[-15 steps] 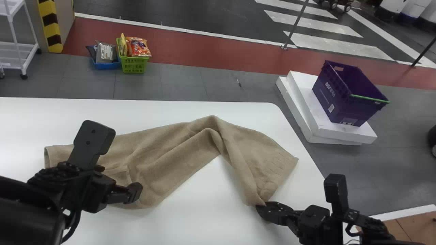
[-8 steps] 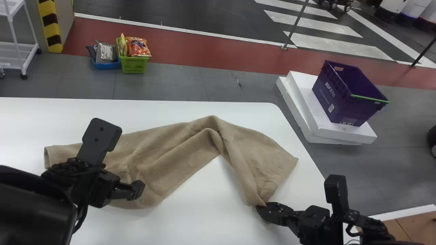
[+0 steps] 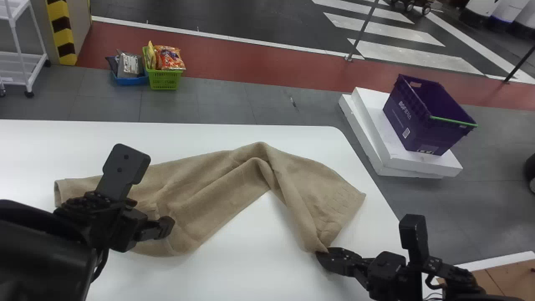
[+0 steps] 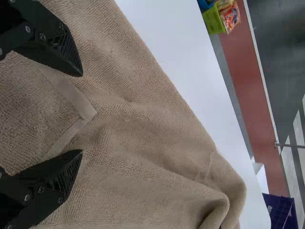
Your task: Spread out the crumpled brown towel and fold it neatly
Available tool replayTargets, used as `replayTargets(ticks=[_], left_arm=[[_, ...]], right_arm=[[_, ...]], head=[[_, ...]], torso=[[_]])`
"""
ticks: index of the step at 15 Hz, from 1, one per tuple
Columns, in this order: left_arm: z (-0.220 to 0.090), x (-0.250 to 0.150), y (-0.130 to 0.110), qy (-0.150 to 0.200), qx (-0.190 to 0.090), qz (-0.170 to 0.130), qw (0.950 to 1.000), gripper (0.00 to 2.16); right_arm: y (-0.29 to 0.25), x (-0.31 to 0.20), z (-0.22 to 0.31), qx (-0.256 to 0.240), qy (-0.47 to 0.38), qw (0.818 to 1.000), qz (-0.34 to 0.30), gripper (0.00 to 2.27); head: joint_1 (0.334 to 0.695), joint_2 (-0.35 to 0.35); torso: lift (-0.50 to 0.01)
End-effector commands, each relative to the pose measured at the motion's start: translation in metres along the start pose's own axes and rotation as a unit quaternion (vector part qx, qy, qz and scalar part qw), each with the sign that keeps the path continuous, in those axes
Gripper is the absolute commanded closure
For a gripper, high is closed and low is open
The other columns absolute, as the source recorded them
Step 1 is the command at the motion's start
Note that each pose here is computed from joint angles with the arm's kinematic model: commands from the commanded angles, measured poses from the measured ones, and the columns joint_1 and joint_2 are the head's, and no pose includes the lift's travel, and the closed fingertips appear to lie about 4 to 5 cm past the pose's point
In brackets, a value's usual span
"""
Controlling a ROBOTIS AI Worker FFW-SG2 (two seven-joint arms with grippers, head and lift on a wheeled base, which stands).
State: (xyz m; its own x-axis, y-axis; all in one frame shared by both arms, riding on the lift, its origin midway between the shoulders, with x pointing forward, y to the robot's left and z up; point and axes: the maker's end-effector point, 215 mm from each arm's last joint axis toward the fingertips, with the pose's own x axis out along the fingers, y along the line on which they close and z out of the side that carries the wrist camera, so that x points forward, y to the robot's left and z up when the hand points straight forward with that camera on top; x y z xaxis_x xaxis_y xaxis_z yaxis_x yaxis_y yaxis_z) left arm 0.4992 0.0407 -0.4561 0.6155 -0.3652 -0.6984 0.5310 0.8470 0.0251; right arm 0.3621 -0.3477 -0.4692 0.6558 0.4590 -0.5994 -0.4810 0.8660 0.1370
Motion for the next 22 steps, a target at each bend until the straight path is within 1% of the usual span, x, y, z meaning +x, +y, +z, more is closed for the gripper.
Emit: replayTargets(ticks=[1,5,6,7,10,13,14,15,16,17,19,21,22], left_arm=[[-0.002,0.000,0.001,0.002,0.001,0.001,1.0000,0.49],[-0.006,-0.002,0.002,0.005,-0.003,-0.001,1.0000,0.52],[-0.010,-0.002,0.002,0.008,-0.005,-0.001,1.0000,0.57],[-0.014,-0.003,0.002,0.011,-0.007,-0.001,0.9999,0.73],[-0.020,-0.005,0.002,0.015,-0.010,-0.002,0.9998,0.73],[-0.015,-0.013,0.001,0.005,-0.014,-0.001,0.9999,0.73],[-0.017,-0.016,0.001,0.008,-0.017,0.000,0.9998,0.72],[-0.014,-0.020,0.002,0.006,-0.019,0.001,0.9998,0.67],[-0.015,-0.021,0.001,0.005,-0.019,-0.001,0.9998,0.57],[-0.017,-0.021,0.001,0.009,-0.021,-0.002,0.9997,0.56],[-0.017,-0.021,0.001,0.009,-0.021,-0.002,0.9997,0.57],[-0.016,-0.021,0.000,0.008,-0.021,-0.002,0.9997,0.70],[-0.016,-0.021,0.000,0.008,-0.021,-0.002,0.9997,0.70]], right_arm=[[0.000,0.001,0.000,0.000,-0.001,1.000,0.001,1.42],[0.001,0.002,0.001,0.000,0.000,1.000,0.002,1.42],[0.001,0.002,0.001,0.000,-0.001,1.000,0.002,1.42],[0.001,0.002,0.001,0.000,-0.001,1.000,0.002,1.42],[0.001,0.001,0.003,0.000,-0.001,1.000,0.002,1.42],[0.002,0.001,0.004,0.001,0.000,1.000,0.001,1.42],[0.002,0.001,0.006,0.000,0.001,1.000,0.000,1.42],[0.003,0.001,0.006,-0.001,0.002,1.000,0.001,1.42],[0.003,0.001,0.006,0.000,0.002,1.000,0.001,1.42],[0.003,0.001,0.006,0.000,0.003,1.000,0.001,1.42],[0.003,0.001,0.005,0.000,0.004,1.000,0.001,1.42],[0.002,0.000,0.005,0.000,0.004,1.000,-0.001,1.42],[0.001,0.000,0.004,0.001,0.004,1.000,-0.002,1.42]], head=[[0.695,-0.350],[0.695,-0.350],[0.695,-0.350],[0.695,-0.350],[0.695,-0.350],[0.695,-0.350],[0.695,-0.350],[0.695,-0.350],[0.695,-0.350],[0.695,-0.350],[0.695,-0.350],[0.695,-0.350],[0.695,-0.350]], torso=[[-0.126],[-0.126],[-0.126],[-0.126],[-0.126],[-0.126],[-0.126],[-0.126],[-0.126],[-0.126],[-0.126],[-0.126],[-0.126]])
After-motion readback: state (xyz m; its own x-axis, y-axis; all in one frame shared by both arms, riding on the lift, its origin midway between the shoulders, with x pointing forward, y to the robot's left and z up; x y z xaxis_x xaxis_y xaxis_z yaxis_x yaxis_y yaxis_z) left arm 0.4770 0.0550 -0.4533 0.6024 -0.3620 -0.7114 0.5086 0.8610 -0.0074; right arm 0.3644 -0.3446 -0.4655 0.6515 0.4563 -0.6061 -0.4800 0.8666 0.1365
